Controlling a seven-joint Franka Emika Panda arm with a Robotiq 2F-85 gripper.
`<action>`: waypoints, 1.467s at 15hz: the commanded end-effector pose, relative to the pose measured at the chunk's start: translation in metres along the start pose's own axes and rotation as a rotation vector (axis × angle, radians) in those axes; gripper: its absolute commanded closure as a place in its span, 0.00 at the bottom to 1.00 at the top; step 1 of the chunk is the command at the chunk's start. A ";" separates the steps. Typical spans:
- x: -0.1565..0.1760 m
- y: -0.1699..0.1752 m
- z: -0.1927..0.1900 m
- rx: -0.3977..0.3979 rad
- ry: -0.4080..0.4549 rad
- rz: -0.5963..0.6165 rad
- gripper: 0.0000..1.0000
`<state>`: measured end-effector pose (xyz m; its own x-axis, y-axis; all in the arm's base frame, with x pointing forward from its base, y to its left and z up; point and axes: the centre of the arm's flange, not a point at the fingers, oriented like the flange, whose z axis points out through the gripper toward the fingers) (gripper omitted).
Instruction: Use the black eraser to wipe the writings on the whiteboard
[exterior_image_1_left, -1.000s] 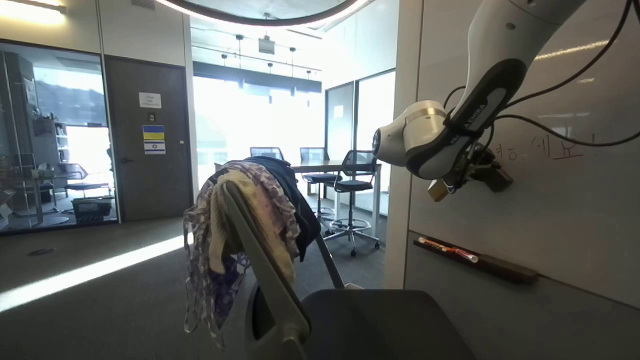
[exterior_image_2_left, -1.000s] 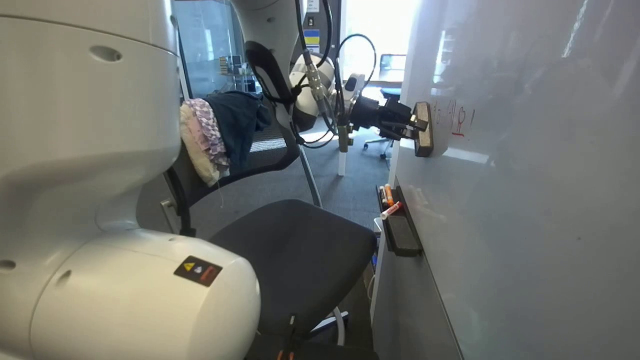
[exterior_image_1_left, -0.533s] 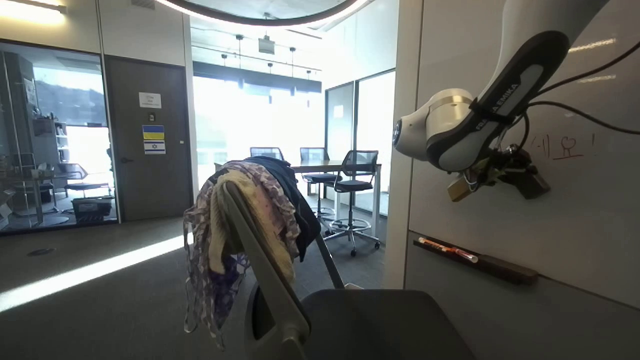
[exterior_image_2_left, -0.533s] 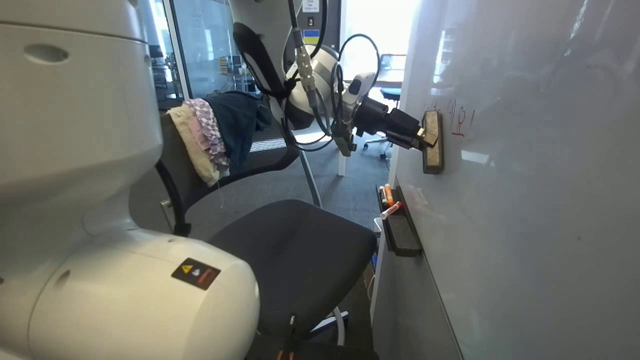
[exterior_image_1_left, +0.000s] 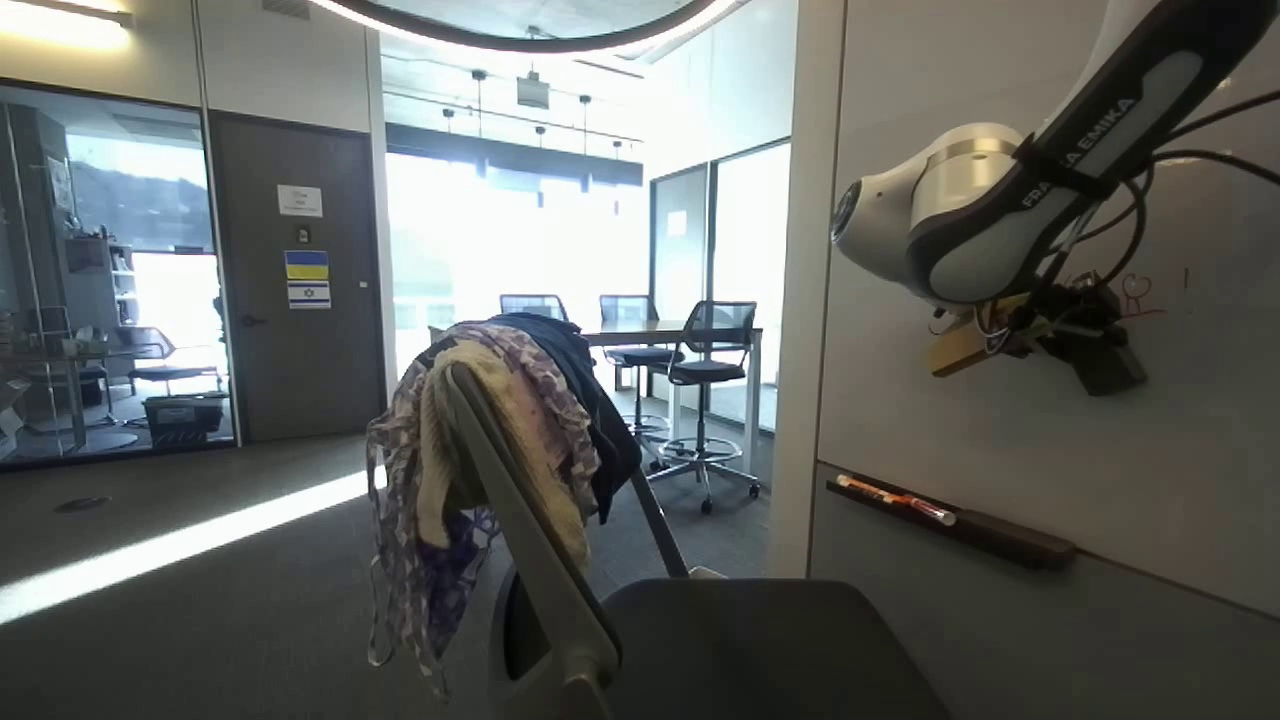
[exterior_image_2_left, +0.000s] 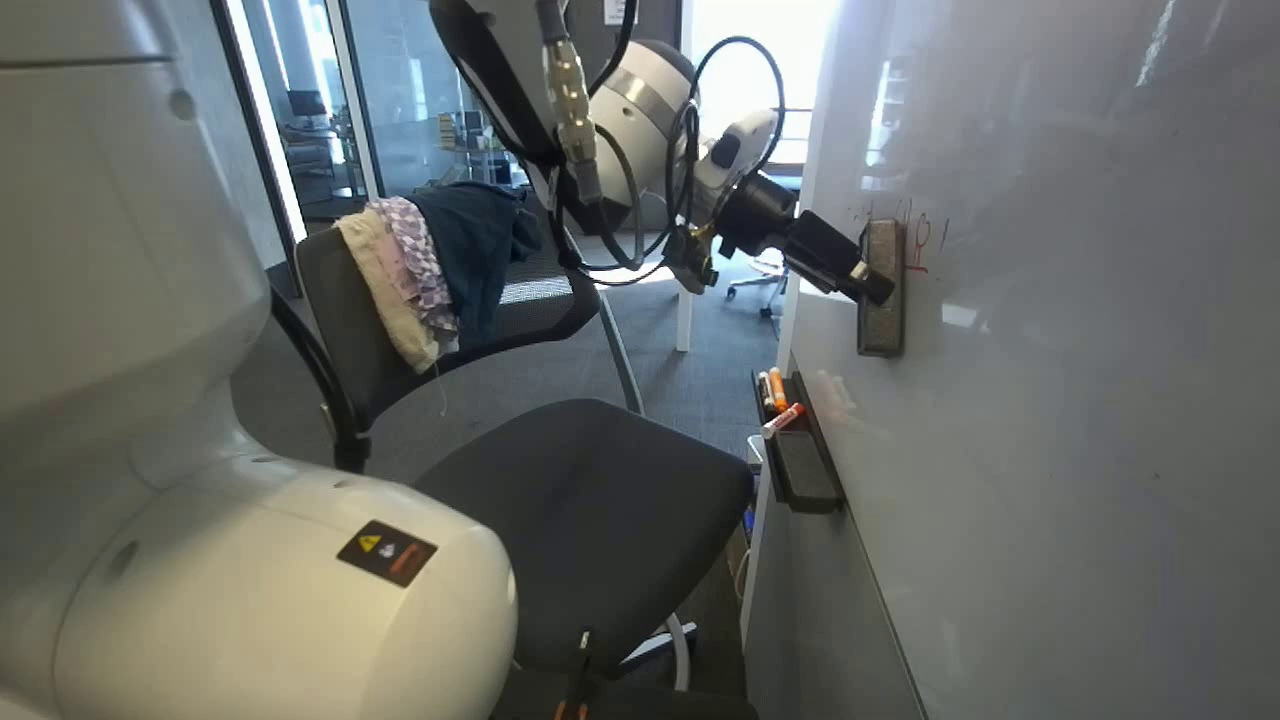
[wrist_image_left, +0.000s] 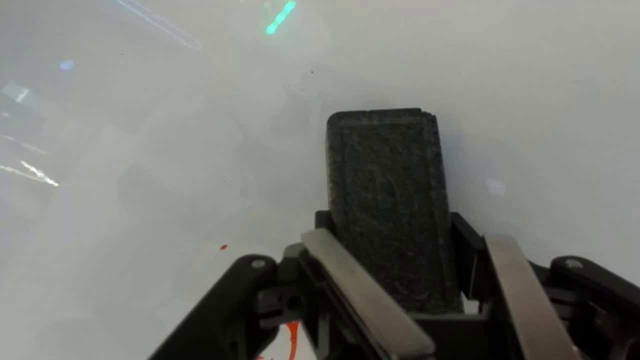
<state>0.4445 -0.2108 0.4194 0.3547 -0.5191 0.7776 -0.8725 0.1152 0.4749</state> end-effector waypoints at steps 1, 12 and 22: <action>0.030 0.030 0.022 0.113 0.053 0.053 0.69; 0.047 0.030 0.023 0.193 0.080 0.092 0.69; 0.002 0.091 0.065 0.154 -0.031 0.124 0.69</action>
<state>0.3980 -0.2117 0.4423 0.2915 -0.5082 0.8104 -0.9466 -0.0313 0.3209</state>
